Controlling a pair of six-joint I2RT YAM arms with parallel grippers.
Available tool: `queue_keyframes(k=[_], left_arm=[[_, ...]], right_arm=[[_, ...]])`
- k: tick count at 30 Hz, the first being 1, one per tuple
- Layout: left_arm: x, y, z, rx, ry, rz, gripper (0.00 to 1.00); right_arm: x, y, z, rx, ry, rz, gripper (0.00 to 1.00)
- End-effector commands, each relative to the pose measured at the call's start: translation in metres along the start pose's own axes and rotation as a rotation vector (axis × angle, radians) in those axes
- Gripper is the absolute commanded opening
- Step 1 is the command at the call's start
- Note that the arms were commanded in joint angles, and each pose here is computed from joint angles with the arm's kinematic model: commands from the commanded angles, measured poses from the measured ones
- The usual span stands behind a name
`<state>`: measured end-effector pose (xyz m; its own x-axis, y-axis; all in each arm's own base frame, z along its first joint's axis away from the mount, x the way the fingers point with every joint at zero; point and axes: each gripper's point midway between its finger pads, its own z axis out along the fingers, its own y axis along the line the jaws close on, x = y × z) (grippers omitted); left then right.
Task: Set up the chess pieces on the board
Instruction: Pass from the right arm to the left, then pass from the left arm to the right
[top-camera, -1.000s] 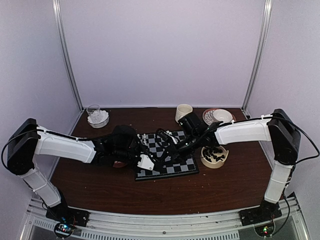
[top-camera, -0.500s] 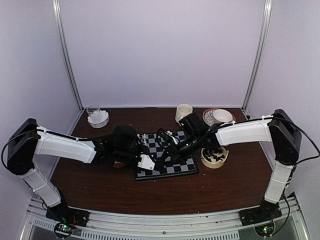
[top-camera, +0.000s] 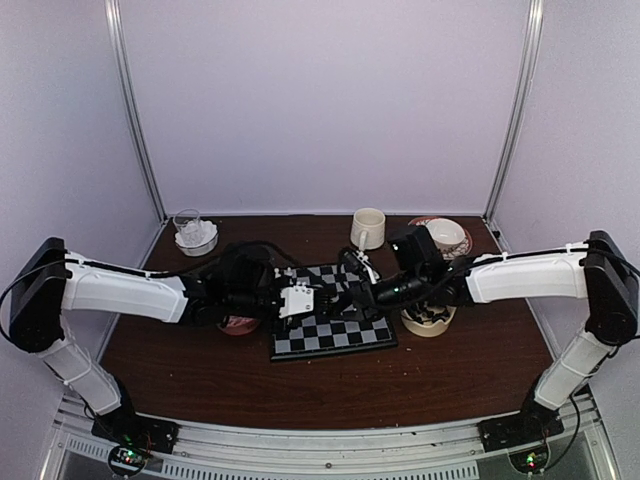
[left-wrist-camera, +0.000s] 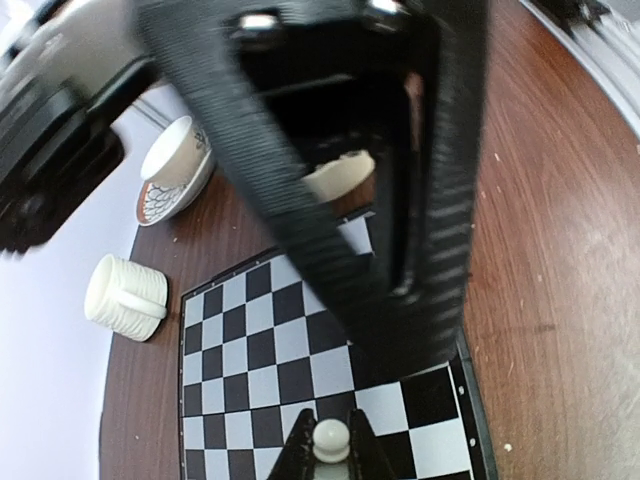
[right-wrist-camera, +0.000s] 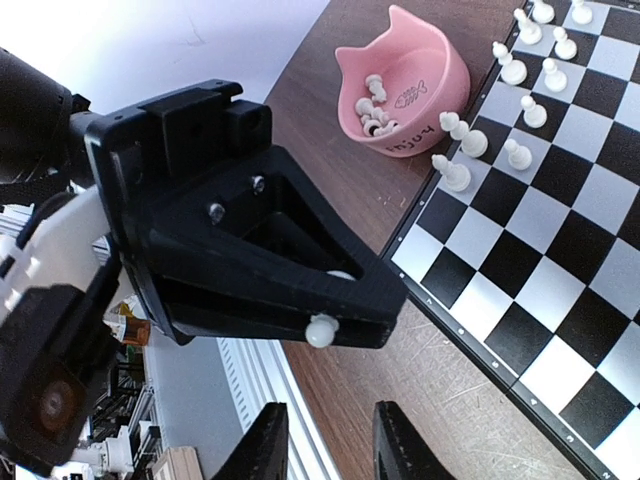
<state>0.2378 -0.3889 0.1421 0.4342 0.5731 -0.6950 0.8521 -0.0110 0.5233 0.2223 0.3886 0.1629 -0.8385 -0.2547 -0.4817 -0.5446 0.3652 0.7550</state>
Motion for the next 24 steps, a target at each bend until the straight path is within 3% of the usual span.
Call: queue_keyframes(k=[1,10,24], left_arm=[[-0.033,0.027,-0.015,-0.106,-0.117,-0.162,0.08],[-0.037,0.025,-0.013,-0.069,-0.129,-0.201,0.08],[-0.031,0.022,0.001,-0.047,-0.086,-0.178,0.09]], right_arm=[[-0.024,0.01,-0.015,0.001,-0.169,-0.079,0.32],[-0.03,0.019,-0.019,0.033,-0.202,-0.12,0.33],[-0.042,0.014,-0.004,0.062,-0.186,-0.092,0.28]])
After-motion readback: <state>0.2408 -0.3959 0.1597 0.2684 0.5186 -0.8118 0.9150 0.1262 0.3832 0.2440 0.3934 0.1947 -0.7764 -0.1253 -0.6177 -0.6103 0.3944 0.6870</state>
